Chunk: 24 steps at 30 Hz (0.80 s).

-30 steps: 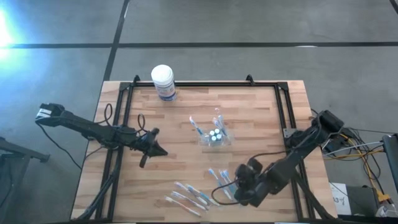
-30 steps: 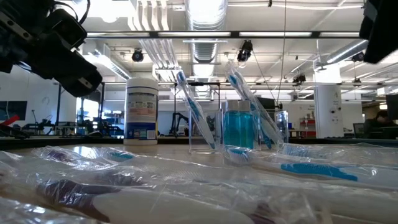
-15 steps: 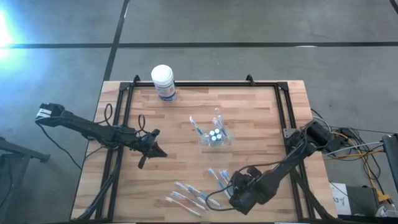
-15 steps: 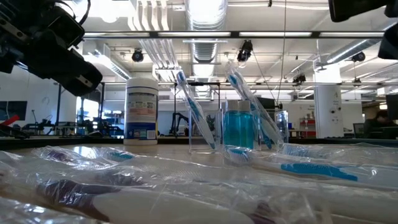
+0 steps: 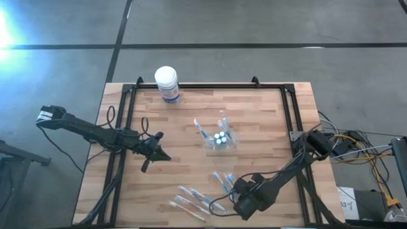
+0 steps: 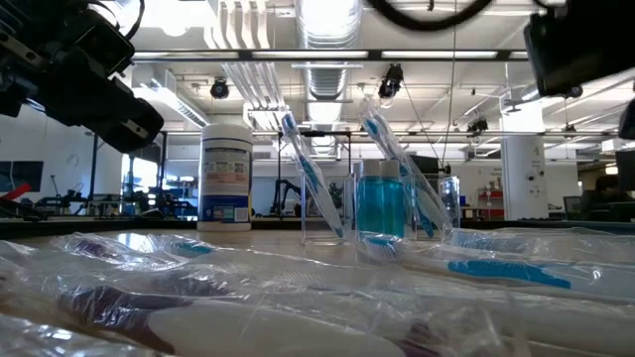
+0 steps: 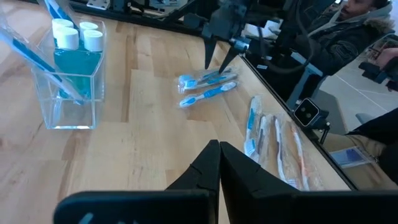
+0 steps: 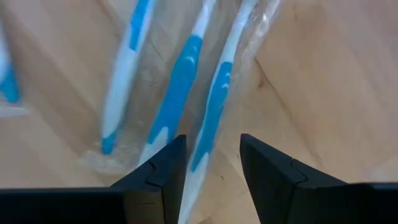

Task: Pick & Place toothbrushing station
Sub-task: Put the blue toothbrush into the transparent organizer

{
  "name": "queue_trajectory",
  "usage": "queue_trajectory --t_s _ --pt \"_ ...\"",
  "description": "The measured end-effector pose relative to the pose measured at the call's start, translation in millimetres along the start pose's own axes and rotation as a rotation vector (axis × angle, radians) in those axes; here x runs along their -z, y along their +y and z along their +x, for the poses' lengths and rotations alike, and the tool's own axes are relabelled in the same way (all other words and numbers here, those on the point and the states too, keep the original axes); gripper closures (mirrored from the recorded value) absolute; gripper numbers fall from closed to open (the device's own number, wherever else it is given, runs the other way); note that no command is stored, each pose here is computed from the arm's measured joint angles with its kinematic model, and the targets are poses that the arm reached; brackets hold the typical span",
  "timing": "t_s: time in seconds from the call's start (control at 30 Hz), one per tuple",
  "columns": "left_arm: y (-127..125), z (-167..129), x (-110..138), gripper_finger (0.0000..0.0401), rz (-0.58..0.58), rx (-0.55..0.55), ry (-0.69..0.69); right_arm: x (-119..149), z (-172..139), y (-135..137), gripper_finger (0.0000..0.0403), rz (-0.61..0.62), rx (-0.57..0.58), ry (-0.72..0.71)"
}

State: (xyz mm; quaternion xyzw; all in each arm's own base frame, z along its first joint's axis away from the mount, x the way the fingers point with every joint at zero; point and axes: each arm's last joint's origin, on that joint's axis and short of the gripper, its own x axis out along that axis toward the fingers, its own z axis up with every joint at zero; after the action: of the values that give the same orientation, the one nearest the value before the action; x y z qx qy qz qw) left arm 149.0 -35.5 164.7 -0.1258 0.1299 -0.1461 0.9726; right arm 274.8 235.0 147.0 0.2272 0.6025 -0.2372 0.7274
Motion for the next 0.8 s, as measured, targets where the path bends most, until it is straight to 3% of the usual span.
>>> queue_trajectory --t_s 0.43,0.8 --pt "0.2 0.0 0.8 0.0390 -0.002 -0.002 0.006 -2.8 9.8 -2.3 0.0279 -0.062 0.036 0.065" --pt "0.3 -0.1 0.8 0.0390 0.008 -0.002 0.006 -5.8 12.3 -7.4 0.0382 -0.133 0.063 0.074"
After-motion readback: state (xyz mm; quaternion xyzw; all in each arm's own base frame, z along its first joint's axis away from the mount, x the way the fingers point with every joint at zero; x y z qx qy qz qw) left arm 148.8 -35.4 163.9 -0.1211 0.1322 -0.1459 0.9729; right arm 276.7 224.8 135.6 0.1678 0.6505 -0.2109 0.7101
